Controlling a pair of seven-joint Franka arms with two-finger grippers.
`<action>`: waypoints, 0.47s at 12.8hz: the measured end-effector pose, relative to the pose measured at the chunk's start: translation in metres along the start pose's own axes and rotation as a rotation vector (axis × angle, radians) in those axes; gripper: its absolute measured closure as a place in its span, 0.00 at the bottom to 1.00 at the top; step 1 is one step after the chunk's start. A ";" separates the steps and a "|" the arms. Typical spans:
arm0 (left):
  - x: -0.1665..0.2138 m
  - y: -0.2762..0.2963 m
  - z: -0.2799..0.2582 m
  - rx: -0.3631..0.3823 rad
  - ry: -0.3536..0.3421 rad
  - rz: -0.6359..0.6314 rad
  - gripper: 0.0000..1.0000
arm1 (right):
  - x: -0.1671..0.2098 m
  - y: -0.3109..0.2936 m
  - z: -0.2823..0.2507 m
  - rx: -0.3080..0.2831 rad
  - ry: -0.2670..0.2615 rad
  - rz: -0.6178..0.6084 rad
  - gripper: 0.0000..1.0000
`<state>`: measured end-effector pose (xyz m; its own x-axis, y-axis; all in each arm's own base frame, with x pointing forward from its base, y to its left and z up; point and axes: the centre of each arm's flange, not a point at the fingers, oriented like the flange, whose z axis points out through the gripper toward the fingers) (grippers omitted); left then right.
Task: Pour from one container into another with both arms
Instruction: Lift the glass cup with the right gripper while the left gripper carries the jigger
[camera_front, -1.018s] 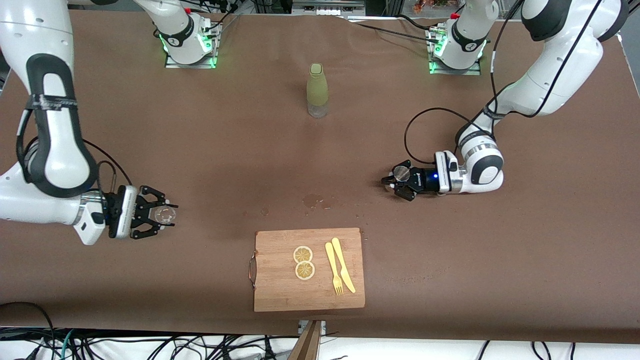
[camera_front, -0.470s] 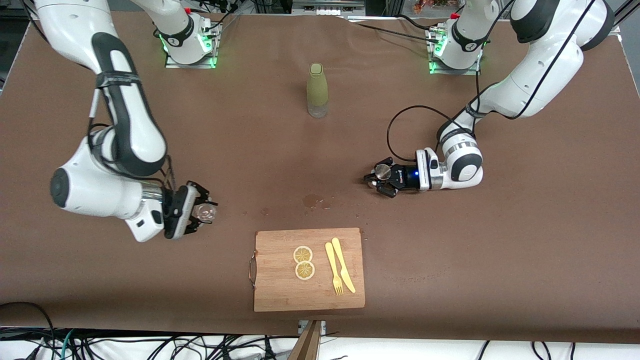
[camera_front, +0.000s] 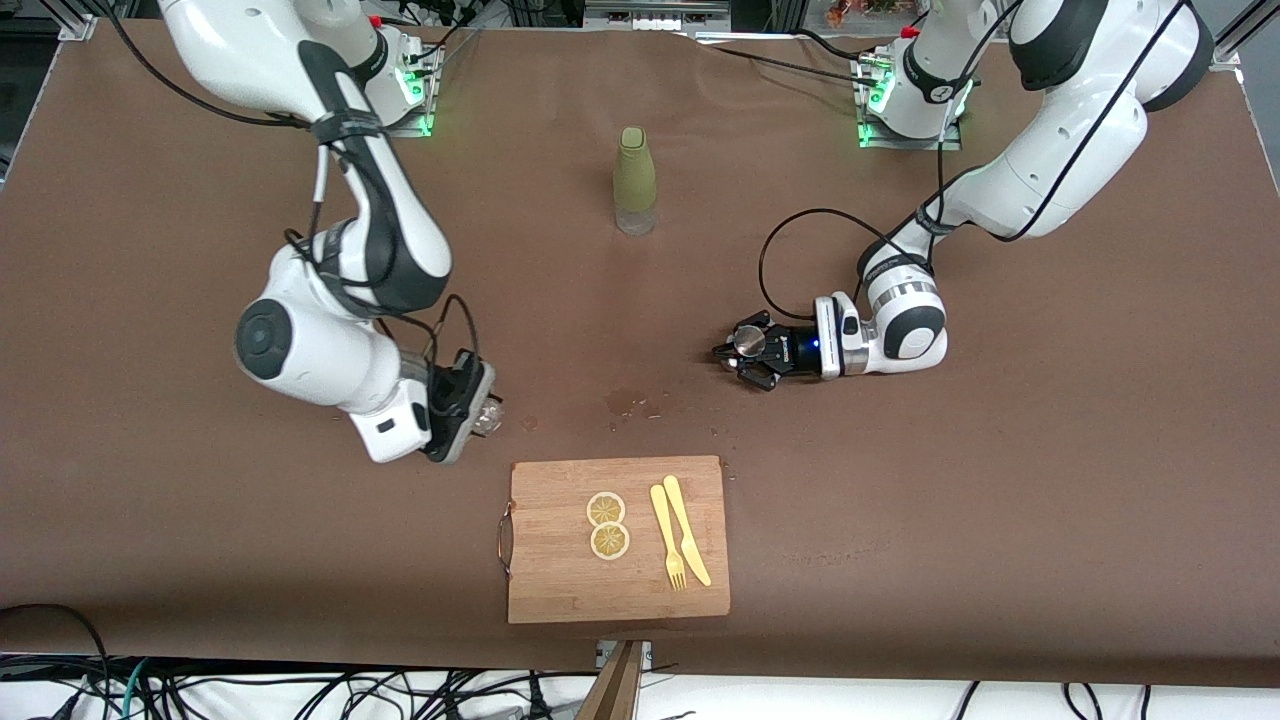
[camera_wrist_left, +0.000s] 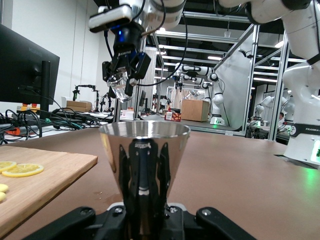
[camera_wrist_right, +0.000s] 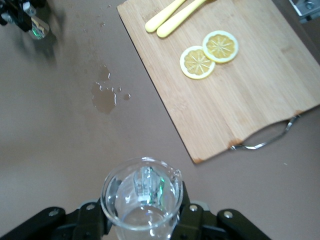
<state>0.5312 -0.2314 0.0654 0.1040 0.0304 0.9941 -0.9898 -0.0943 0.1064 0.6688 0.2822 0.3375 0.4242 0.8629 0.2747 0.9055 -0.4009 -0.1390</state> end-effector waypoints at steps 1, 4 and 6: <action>0.002 -0.001 0.006 0.008 -0.010 0.002 0.92 | 0.008 -0.007 0.004 -0.004 -0.004 0.007 0.51; 0.007 0.002 0.029 0.033 -0.029 -0.002 0.92 | 0.023 -0.020 0.011 -0.009 -0.013 -0.004 0.51; 0.008 0.007 0.045 0.053 -0.048 -0.005 0.92 | 0.033 -0.032 0.016 -0.013 -0.028 -0.014 0.51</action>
<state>0.5295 -0.2765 0.0750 0.1143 -0.0168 0.9933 -0.9830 -0.1465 0.1106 0.6534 0.3280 0.3359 0.4116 0.8766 0.2493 0.9113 -0.3930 -0.1227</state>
